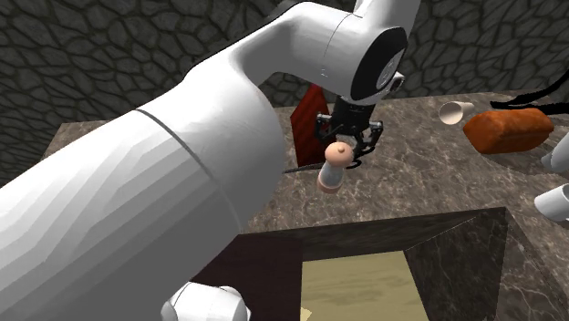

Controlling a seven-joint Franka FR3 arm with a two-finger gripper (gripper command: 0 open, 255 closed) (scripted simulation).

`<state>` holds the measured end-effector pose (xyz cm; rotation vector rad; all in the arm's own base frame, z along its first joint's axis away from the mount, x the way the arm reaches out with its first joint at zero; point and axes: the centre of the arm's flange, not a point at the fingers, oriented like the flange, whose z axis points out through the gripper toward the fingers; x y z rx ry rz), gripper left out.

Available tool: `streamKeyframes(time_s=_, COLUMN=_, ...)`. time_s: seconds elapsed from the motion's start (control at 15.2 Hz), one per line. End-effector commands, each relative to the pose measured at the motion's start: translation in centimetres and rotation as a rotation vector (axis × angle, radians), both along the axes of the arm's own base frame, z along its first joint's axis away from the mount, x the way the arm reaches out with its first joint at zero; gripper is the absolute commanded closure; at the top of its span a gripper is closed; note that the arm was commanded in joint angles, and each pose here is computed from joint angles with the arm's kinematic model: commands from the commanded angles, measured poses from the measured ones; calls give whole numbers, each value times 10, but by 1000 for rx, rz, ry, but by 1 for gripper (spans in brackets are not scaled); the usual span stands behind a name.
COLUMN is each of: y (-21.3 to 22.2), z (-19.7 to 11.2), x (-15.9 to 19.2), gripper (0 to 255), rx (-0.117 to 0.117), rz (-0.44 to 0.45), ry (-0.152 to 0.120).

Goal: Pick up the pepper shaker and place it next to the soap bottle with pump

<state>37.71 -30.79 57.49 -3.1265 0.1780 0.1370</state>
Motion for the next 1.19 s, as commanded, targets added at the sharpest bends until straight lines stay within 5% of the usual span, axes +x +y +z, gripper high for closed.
streamKeyframes(time_s=0.0, y=0, z=10, x=0, gripper=255, rx=0, rz=0, ry=0)
streamKeyframes(time_s=0.92, y=0, z=82, x=0, gripper=255, rx=0, rz=0, ry=0)
streamKeyframes(time_s=1.12, y=38, z=82, x=-11, gripper=255, rx=0, rz=0, ry=0)
